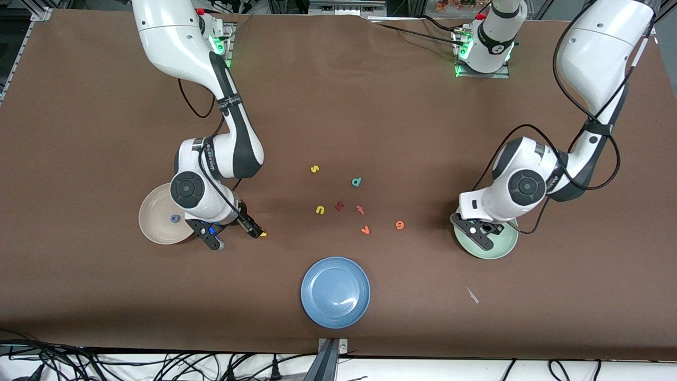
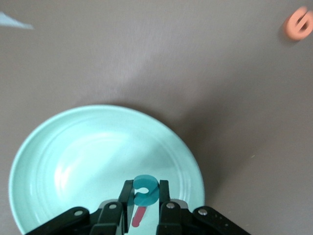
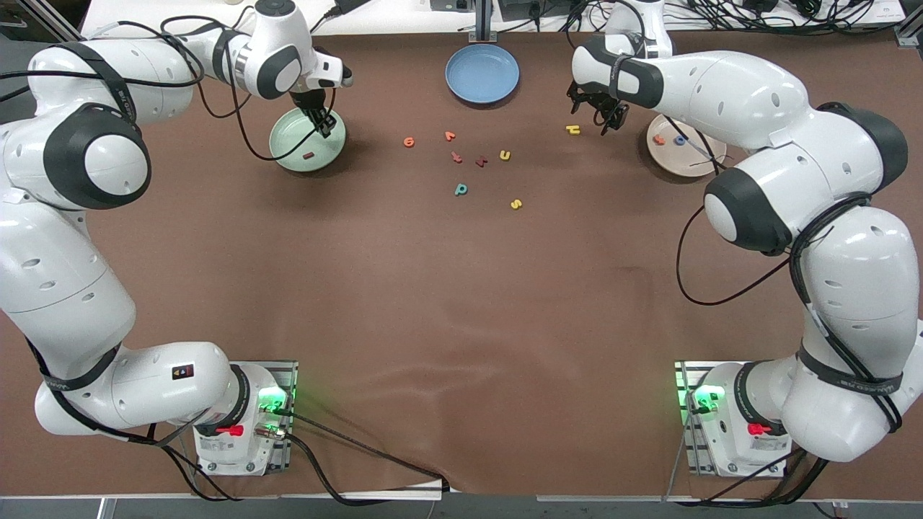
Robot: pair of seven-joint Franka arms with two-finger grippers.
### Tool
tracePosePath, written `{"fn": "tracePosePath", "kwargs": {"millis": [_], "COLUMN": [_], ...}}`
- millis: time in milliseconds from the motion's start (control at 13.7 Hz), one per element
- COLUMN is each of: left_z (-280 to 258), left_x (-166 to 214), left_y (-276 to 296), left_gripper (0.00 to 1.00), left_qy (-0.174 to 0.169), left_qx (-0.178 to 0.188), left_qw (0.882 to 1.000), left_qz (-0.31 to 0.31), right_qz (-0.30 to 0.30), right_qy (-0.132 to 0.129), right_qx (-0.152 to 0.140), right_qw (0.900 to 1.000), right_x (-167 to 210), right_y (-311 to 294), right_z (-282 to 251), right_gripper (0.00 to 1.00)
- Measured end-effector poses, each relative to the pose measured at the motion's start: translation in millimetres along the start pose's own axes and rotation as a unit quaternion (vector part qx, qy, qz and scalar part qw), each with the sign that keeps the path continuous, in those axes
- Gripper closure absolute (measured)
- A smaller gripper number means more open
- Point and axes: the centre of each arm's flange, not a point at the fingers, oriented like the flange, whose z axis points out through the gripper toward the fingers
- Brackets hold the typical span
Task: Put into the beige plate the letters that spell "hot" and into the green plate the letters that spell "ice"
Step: 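Drop the f on the beige plate, the c on the green plate, then move both grippers to the yellow u and orange 6 letters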
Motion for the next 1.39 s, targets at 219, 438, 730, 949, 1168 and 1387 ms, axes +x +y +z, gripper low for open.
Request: {"fn": "tracePosePath", "kwargs": {"millis": [219, 438, 730, 949, 1168, 1387], "left_z": [25, 32, 33, 24, -11, -42], "left_x": [-2, -1, -2, -1, 5, 16], "left_y": [2, 5, 6, 4, 13, 28], "left_gripper": [0.79, 0.79, 0.55, 0.26, 0.01, 0.03], "left_qy": [0.005, 0.004, 0.005, 0.003, -0.006, 0.008], "left_qx": [-0.013, -0.018, -0.018, -0.014, -0.014, -0.039], "left_qw": [1.0, 1.0, 1.0, 1.0, 1.0, 0.999], "left_qz": [0.006, 0.009, 0.009, 0.009, 0.004, -0.027], "right_qz": [0.01, 0.01, 0.015, 0.082, 0.14, 0.191], "right_qy": [0.004, 0.01, 0.016, 0.022, 0.029, 0.038], "right_qx": [-0.01, -0.016, -0.018, -0.017, -0.011, -0.004], "right_qw": [1.0, 1.0, 1.0, 0.996, 0.99, 0.981], "right_x": [2, 7, 8, 7, 6, 3], "right_y": [-2, -1, -2, -4, -7, -11], "right_z": [2, 3, 1, -1, 1, 17], "right_gripper": [0.0, 0.0, 0.0, 0.0, 0.0, 0.0]}}
